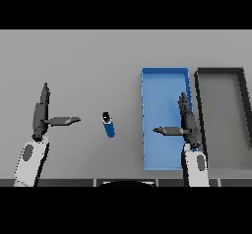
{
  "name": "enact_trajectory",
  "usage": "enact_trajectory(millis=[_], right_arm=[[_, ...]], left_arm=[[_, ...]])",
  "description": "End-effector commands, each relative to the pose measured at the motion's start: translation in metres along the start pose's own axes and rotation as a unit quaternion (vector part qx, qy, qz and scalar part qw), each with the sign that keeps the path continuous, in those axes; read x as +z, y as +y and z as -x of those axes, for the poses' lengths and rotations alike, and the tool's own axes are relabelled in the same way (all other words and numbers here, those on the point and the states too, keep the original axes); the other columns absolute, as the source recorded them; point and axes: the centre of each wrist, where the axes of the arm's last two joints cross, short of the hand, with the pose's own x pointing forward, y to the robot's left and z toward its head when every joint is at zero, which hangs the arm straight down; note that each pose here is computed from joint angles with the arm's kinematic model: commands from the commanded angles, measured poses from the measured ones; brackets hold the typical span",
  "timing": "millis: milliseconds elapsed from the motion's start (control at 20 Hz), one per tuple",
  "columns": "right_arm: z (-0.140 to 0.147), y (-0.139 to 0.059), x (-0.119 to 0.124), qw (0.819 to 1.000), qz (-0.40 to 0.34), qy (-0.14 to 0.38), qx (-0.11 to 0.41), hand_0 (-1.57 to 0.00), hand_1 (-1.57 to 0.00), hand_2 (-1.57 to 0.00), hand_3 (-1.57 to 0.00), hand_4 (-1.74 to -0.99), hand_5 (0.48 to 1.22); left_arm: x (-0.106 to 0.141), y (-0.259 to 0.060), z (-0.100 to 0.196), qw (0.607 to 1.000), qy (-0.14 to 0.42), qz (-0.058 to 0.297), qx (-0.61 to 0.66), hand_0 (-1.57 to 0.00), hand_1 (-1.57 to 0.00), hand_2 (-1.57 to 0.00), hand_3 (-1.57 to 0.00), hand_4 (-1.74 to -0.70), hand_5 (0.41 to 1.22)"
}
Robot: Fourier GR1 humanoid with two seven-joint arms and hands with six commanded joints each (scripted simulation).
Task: Pick up the blue pipe and place it into the blue bin.
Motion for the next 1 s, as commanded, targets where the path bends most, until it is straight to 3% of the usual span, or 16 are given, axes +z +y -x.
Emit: enact_trajectory(millis=[0,250,300,400,700,950], right_arm=[[0.0,0.001,0.0,1.0,0.0,0.0,0.0,0.0,0.0,0.0,0.0,-1.222,0.603],[0.002,0.006,0.0,1.0,-0.001,0.003,0.0,0.0,0.0,0.0,0.0,-1.222,0.603],[-0.003,-0.001,0.007,0.998,-0.021,-0.03,0.054,0.0,0.0,0.0,0.0,-1.222,0.603],[-0.007,-0.004,0.022,0.993,-0.052,-0.052,0.094,0.0,0.0,0.0,0.0,-1.23,0.601],[-0.013,-0.004,0.023,0.99,-0.066,-0.033,0.118,0.0,0.0,0.0,0.0,-1.225,0.592],[-0.016,-0.004,0.025,0.988,-0.076,-0.056,0.12,0.0,0.0,0.0,0.0,-1.225,0.595]], left_arm=[[0.0,0.001,0.0,1.0,-0.002,-0.001,0.0,0.0,0.0,0.0,0.0,-1.01,0.586],[0.002,0.004,0.002,1.0,-0.006,0.001,-0.001,0.0,0.0,0.0,0.0,-1.01,0.586],[0.008,0.019,0.005,0.997,-0.021,0.062,-0.038,0.0,0.0,0.0,0.0,-1.01,0.586],[0.016,0.034,0.01,0.989,-0.037,0.124,-0.069,0.0,0.0,0.0,0.0,-1.01,0.588],[0.019,0.041,0.006,0.981,-0.042,0.176,-0.071,0.0,0.0,0.0,0.0,-1.01,0.592],[0.03,0.029,-0.001,0.957,-0.044,0.276,-0.078,0.0,0.0,0.0,0.0,-1.03,0.565]])
